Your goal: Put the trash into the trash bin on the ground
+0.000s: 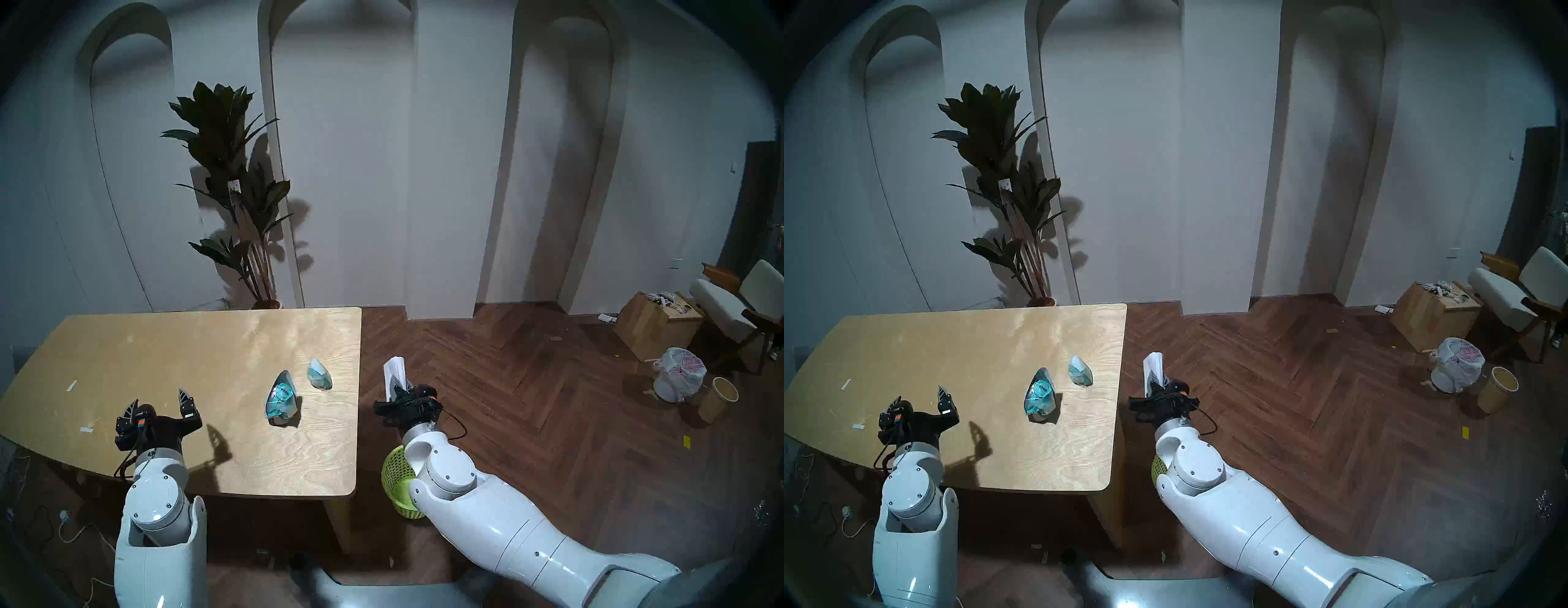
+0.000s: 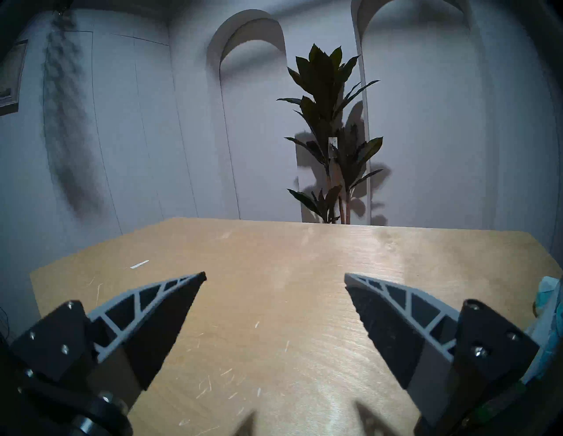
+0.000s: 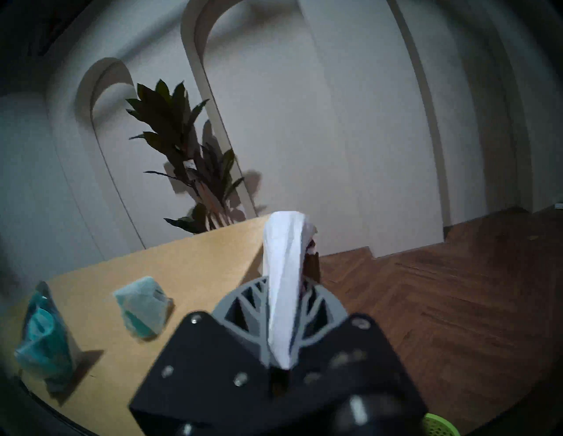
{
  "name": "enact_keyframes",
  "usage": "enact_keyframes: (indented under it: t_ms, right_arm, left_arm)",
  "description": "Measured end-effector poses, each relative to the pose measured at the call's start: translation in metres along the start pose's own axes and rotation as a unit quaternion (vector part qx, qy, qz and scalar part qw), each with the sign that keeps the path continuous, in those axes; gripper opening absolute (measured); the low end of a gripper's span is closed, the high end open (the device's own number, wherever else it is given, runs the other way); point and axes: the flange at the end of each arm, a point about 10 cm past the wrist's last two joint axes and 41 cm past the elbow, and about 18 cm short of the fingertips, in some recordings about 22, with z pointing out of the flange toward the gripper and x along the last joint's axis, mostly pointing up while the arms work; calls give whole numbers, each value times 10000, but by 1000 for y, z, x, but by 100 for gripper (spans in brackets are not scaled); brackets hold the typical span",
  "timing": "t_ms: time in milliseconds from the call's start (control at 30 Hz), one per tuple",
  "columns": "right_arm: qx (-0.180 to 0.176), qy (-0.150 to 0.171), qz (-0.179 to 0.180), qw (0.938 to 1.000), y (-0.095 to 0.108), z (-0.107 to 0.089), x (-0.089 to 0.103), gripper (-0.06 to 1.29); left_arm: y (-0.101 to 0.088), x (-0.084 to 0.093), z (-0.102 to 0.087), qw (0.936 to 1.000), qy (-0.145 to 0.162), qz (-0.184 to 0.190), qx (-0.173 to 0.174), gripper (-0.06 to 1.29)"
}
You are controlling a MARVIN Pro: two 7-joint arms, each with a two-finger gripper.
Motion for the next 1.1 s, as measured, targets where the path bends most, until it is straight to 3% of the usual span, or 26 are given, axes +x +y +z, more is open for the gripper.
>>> enact_keyframes:
  t_ms: [367, 633, 1100]
  right_arm:
    - [-318, -204, -328, 9987, 36, 20, -28, 4]
    - [-540, -442, -349, 9969, 54, 38, -39, 4]
    - [-755, -733, -366, 9938, 66, 59, -49, 4]
  left_arm:
    - [-1, 7, 6, 9999, 115, 4, 69, 123]
    - [-1, 8, 7, 9999, 137, 6, 89, 123]
    - [-1, 9, 8, 9999, 145, 11, 76, 123]
